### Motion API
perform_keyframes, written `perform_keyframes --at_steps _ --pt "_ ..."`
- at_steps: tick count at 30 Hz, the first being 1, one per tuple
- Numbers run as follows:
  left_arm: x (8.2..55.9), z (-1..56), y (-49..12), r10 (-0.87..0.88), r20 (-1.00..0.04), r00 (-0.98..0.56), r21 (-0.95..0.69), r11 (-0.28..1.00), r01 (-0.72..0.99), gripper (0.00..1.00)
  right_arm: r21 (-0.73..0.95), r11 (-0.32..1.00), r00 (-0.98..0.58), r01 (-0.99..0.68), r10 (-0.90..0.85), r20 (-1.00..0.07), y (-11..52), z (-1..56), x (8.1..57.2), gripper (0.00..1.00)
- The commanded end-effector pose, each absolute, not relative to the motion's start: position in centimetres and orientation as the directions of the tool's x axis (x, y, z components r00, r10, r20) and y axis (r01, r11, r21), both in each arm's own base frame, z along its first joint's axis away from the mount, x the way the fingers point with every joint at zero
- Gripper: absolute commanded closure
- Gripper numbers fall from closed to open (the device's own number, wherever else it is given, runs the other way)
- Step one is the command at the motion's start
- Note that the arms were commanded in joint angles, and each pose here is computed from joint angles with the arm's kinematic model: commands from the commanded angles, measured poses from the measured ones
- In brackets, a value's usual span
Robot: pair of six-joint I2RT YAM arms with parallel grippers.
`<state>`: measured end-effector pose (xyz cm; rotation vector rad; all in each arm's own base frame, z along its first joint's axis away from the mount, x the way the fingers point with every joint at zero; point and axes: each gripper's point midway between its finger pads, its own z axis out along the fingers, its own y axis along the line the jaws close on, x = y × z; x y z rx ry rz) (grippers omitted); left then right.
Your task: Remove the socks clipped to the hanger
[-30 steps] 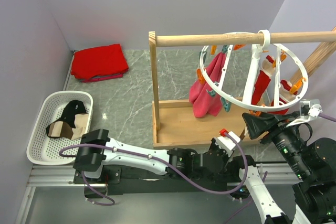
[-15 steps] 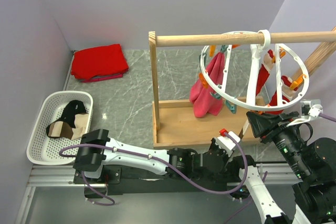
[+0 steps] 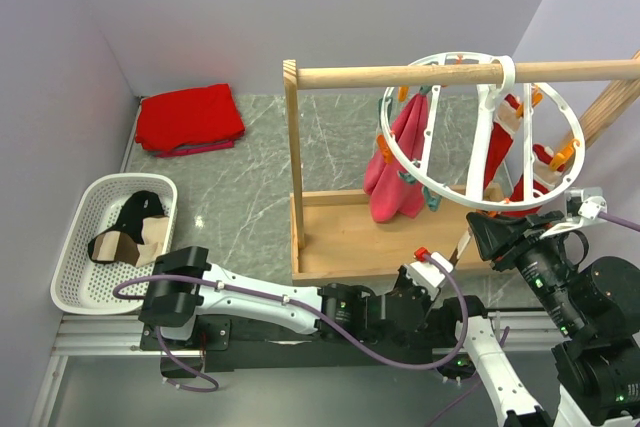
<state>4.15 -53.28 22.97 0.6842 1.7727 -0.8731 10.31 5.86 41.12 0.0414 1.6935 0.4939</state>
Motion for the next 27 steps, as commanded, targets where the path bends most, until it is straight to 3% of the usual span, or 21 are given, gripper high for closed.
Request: perform_keyframes --at_steps 1,2,3,4,6,10,14,21,27 --pt "3.7 24.5 -52.4 0.022 -0.933 -0.36 -0.284 0.568 0.772 0.99 0.327 0.911 -0.14 -0.253 0.3 -0.944 5.6 42.1 10.4 1.0" --pt "3.7 24.6 -52.4 0.023 -0.934 -0.358 -0.283 0.567 0.774 0.99 0.329 0.911 -0.15 -0.249 0.299 -0.942 5.6 41.9 10.4 0.96" --pt "3.7 24.8 -52.5 0.019 -0.934 -0.358 -0.285 0.564 0.775 0.99 0.33 0.911 -0.158 -0.248 0.298 -0.941 5.6 41.9 10.5 0.74" --pt "3.7 24.8 -52.5 0.019 -0.934 -0.356 -0.284 0.564 0.776 0.99 0.333 0.911 -0.174 -0.245 0.296 -0.939 5.7 41.7 10.8 0.66" --pt "3.5 24.9 -52.7 0.022 -0.934 -0.357 -0.285 0.559 0.778 0.99 0.334 0.91 -0.183 -0.247 0.295 -0.938 5.8 41.6 10.7 0.57" --pt "3.3 24.5 -52.8 0.029 -0.931 -0.364 -0.288 0.555 0.781 0.99 0.332 0.912 -0.17 -0.241 0.297 -0.94 5.6 41.9 10.5 0.53" --pt "3.0 23.4 -52.9 0.047 -0.925 -0.378 -0.29 0.554 0.78 0.99 0.331 0.912 -0.168 -0.241 0.297 -0.94 5.6 41.9 10.7 0.6" --pt "3.1 22.8 -52.5 0.058 -0.922 -0.384 -0.287 0.565 0.774 0.99 0.33 0.912 -0.168 -0.245 0.296 -0.941 5.7 41.8 10.7 1.0" --pt "2.7 21.6 -52.3 0.077 -0.912 -0.403 -0.294 0.561 0.774 0.99 0.324 0.911 -0.17 -0.255 0.287 -0.943 5.8 41.7 10.6 1.0"
